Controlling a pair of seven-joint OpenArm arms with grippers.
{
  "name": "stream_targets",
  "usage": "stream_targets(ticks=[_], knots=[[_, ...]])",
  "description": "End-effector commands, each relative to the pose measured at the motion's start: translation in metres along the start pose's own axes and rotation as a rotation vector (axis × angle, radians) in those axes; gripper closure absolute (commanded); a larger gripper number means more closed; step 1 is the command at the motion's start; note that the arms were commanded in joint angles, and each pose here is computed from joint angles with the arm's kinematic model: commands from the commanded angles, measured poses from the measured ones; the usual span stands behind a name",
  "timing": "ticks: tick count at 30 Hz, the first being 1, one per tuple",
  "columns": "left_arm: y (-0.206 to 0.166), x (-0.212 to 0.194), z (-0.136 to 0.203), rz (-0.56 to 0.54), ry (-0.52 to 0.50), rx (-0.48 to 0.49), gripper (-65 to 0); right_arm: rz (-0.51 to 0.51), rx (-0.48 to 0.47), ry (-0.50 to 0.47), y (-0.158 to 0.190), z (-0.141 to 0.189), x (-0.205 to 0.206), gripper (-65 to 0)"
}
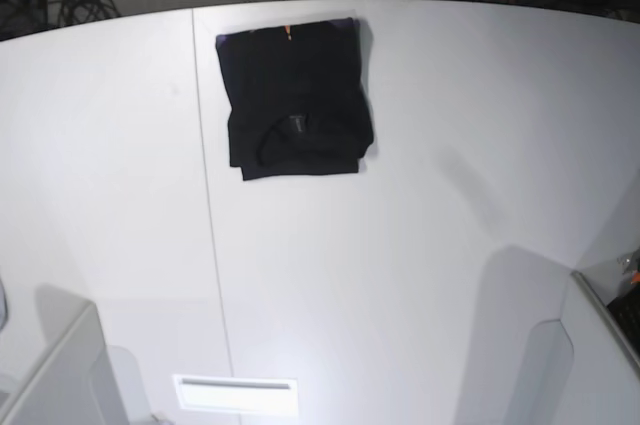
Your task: Fold the T-shirt properly
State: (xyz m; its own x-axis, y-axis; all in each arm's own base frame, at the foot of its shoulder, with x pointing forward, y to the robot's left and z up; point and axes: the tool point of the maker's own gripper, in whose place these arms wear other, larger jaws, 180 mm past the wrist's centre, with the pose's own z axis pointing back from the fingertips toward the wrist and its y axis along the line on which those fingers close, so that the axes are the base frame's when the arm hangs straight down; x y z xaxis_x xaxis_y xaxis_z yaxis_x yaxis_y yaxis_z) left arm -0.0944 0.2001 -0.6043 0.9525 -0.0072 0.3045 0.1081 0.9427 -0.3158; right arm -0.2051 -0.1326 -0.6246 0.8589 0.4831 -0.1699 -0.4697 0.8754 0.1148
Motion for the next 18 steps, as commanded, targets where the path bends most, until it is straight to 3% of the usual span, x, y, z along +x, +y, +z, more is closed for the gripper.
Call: stream_targets(ticks=[1,4,11,18], knots=[[0.004,-0.011,0.006,-0.015,0.038,0.006,0.0,-0.004,0.016,0.022,0.009,0.0,-0.013,0.0],[0.016,-0.007,0.002,-0.083,0.054,0.062,0.0,-0.044,0.006,-0.002,0.006,-0.005,-0.002,0.0],[0.042,-0.01,-0.008,-0.212,0.222,0.18,0.0,-0.326,-0.065,-0.046,-0.023,-0.008,0.027,0.0],[0.037,-0.004,-0.017,-0.204,0.219,0.18,0.0,-0.327,-0.078,-0.069,-0.034,-0.008,0.04,0.0]])
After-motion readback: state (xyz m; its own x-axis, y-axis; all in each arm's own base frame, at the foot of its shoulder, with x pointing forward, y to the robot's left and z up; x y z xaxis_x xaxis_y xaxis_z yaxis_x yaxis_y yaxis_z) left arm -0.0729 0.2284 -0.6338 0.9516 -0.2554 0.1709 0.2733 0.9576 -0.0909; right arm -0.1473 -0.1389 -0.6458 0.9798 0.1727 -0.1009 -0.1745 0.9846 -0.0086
